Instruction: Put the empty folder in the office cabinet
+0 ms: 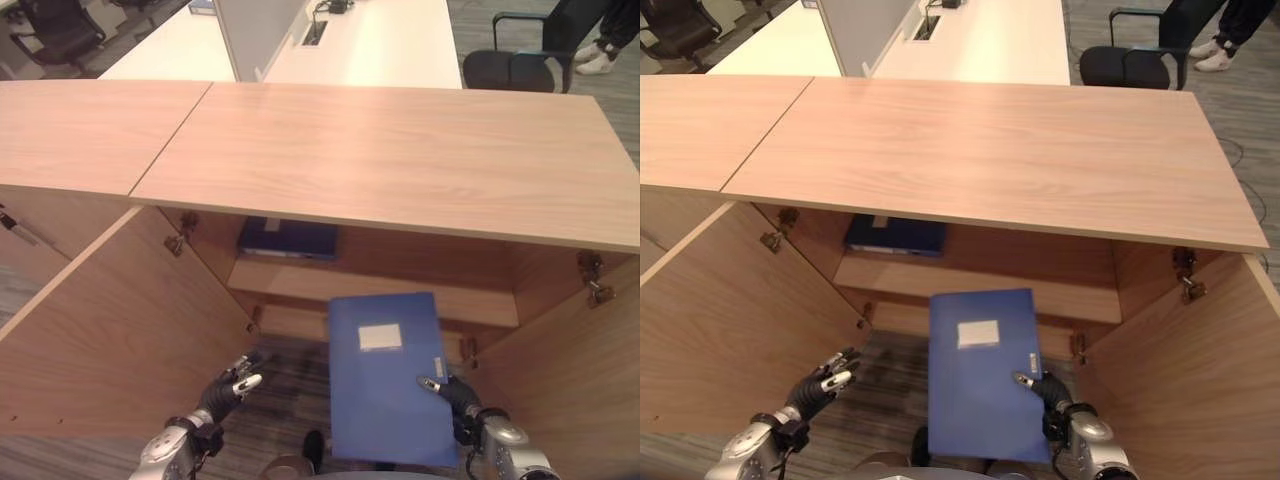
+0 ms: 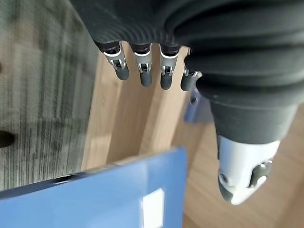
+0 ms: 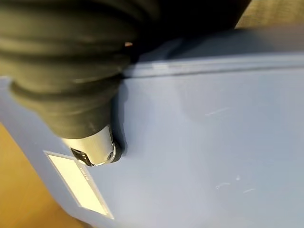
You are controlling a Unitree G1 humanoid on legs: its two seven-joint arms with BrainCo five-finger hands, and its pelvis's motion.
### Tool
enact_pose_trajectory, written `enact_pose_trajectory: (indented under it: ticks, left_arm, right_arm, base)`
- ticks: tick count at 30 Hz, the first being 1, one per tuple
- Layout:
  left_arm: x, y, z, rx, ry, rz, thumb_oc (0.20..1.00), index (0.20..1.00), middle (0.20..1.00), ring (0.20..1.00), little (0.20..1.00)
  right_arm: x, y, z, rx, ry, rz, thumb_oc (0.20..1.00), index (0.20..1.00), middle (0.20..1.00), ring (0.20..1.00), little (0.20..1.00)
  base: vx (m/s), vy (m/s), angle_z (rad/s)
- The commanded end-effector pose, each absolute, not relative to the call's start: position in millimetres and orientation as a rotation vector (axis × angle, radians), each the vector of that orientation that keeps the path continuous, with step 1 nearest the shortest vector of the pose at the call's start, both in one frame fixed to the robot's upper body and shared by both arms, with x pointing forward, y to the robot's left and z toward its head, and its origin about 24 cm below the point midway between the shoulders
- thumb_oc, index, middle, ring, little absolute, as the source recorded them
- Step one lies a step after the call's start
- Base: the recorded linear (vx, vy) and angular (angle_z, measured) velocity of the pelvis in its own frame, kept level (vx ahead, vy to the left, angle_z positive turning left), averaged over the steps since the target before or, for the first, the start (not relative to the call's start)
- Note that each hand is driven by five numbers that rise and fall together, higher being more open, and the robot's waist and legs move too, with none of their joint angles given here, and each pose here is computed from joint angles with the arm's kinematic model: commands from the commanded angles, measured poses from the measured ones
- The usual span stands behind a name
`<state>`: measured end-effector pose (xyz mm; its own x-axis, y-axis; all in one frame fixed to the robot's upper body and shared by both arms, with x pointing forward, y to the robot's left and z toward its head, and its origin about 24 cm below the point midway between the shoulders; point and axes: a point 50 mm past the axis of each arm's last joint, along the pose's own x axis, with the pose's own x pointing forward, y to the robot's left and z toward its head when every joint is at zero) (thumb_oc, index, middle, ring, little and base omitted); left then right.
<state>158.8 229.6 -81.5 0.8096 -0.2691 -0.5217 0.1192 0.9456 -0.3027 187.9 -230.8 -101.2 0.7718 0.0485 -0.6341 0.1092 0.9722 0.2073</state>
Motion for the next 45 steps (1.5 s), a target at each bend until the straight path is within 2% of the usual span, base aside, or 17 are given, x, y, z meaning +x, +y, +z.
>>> enact_pose_trajectory:
  ticks: [1, 3, 7, 10, 17, 18, 20, 23, 25, 27, 31, 38, 45]
  left_arm:
    - [182.8, 231.5, -69.9, -0.211, 0.5, -0.194, 1.0, 1.0, 1.0, 1.0, 1.0]
    - [186.4, 228.7, -74.2, -0.231, 0.506, -0.159, 1.0, 1.0, 1.0, 1.0, 1.0]
    - [189.5, 225.5, -78.4, -0.232, 0.52, -0.143, 1.0, 1.0, 1.0, 1.0, 1.0]
    - [187.4, 219.0, -80.5, -0.198, 0.547, -0.194, 1.0, 1.0, 1.0, 1.0, 1.0]
    - [193.0, 207.4, -81.7, -0.113, 0.569, -0.267, 1.0, 1.0, 1.0, 1.0, 1.0]
    - [194.8, 206.0, -81.5, -0.097, 0.571, -0.273, 1.0, 1.0, 1.0, 1.0, 1.0]
    - [194.8, 206.1, -82.6, -0.079, 0.581, -0.272, 1.0, 1.0, 1.0, 1.0, 1.0]
    - [196.7, 206.8, -82.2, -0.052, 0.583, -0.275, 1.0, 1.0, 1.0, 1.0, 1.0]
    - [195.5, 210.4, -85.2, -0.029, 0.607, -0.262, 1.0, 1.0, 1.0, 1.0, 1.0]
    - [197.6, 210.4, -84.4, -0.026, 0.604, -0.26, 1.0, 1.0, 1.0, 1.0, 1.0]
    - [199.3, 215.4, -82.4, 0.023, 0.61, -0.266, 1.0, 1.0, 1.0, 1.0, 1.0]
    - [203.1, 219.2, -78.4, 0.099, 0.601, -0.279, 1.0, 1.0, 1.0, 1.0, 1.0]
    - [210.3, 213.8, -71.0, 0.091, 0.553, -0.284, 1.0, 1.0, 1.0, 1.0, 1.0]
  right_arm:
    - [242.0, -232.8, -59.8, 0.472, 0.369, -0.174, 0.2, 0.2, 0.2, 0.2, 0.2]
    - [260.3, -240.5, -43.4, 0.622, 0.241, -0.296, 0.2, 0.2, 0.2, 0.2, 0.2]
    - [284.8, -253.2, -16.1, 0.741, 0.084, -0.405, 0.2, 0.2, 0.2, 0.2, 0.2]
    - [322.2, -274.0, 34.4, 0.885, -0.127, -0.53, 0.2, 0.2, 0.2, 0.2, 0.2]
    - [362.4, -287.2, 114.3, 0.975, -0.337, -0.56, 0.2, 0.2, 0.2, 0.2, 0.2]
    - [371.5, -292.2, 148.5, 0.997, -0.421, -0.564, 0.2, 0.2, 0.2, 0.2, 0.2]
    - [378.1, -294.8, 181.0, 1.038, -0.496, -0.564, 0.2, 0.2, 0.2, 0.2, 0.2]
    - [381.8, -296.2, 213.4, 1.065, -0.567, -0.549, 0.2, 0.2, 0.2, 0.2, 0.2]
    - [382.5, -298.0, 257.5, 1.117, -0.666, -0.53, 0.2, 0.2, 0.2, 0.2, 0.2]
    - [382.1, -298.9, 270.1, 1.132, -0.689, -0.525, 0.2, 0.2, 0.2, 0.2, 0.2]
    - [369.5, -306.6, 345.3, 1.135, -0.825, -0.484, 0.2, 0.2, 0.2, 0.2, 0.2]
    - [354.6, -315.6, 379.9, 1.146, -0.895, -0.51, 0.2, 0.2, 0.2, 0.2, 0.2]
    - [353.2, -318.8, 374.2, 1.158, -0.897, -0.55, 0.2, 0.2, 0.2, 0.2, 0.2]
  base:
    - [-0.04, -0.027, 0.04]
    - [-0.05, -0.034, 0.06]
    - [-0.04, -0.019, 0.1]
    - [-0.05, 0.008, 0.09]
    - [-0.04, 0.012, -0.01]
    - [-0.05, 0.0, 0.01]
    - [-0.03, -0.009, 0.03]
    - [-0.01, -0.003, 0.02]
    - [0.01, -0.025, 0.07]
    - [-0.02, -0.025, 0.05]
    - [-0.03, -0.017, 0.06]
    - [-0.01, 0.011, 0.15]
    - [0.0, 0.025, 0.04]
